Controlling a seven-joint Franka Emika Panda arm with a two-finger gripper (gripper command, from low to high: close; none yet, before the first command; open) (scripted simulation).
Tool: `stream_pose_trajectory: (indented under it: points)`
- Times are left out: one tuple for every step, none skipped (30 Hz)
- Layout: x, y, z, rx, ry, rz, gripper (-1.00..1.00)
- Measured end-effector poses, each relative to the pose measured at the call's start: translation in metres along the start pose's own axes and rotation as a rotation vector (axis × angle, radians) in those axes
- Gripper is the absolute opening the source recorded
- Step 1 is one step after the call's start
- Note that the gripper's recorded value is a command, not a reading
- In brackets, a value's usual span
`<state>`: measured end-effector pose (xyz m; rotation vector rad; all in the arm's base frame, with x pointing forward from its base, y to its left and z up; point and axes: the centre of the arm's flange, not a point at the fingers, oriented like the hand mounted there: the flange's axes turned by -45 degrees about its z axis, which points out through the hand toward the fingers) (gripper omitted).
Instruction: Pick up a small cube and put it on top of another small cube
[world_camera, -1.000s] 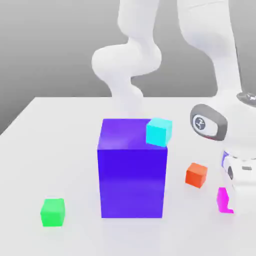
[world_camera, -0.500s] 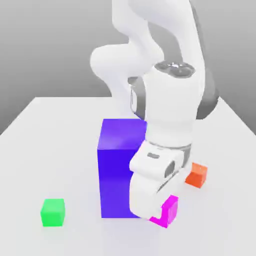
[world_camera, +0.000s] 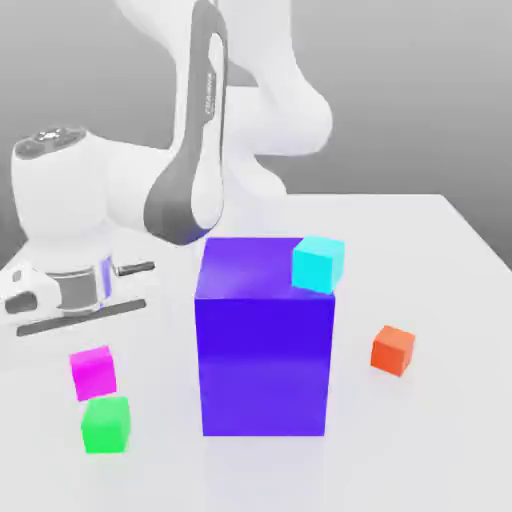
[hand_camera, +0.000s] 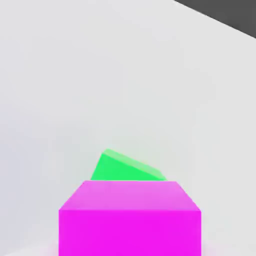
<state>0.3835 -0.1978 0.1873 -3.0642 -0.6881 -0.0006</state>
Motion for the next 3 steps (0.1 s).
stream_pose_trajectory:
  points:
    - [-0.0005,-0.0005,0.0065,0.0,-0.001,0.0,1.0]
    - [-0.0005,-0.0005,0.0065,0.0,-0.001,0.0,1.0]
    - [-0.0005,-0.0005,0.0065,0.0,-0.001,0.0,1.0]
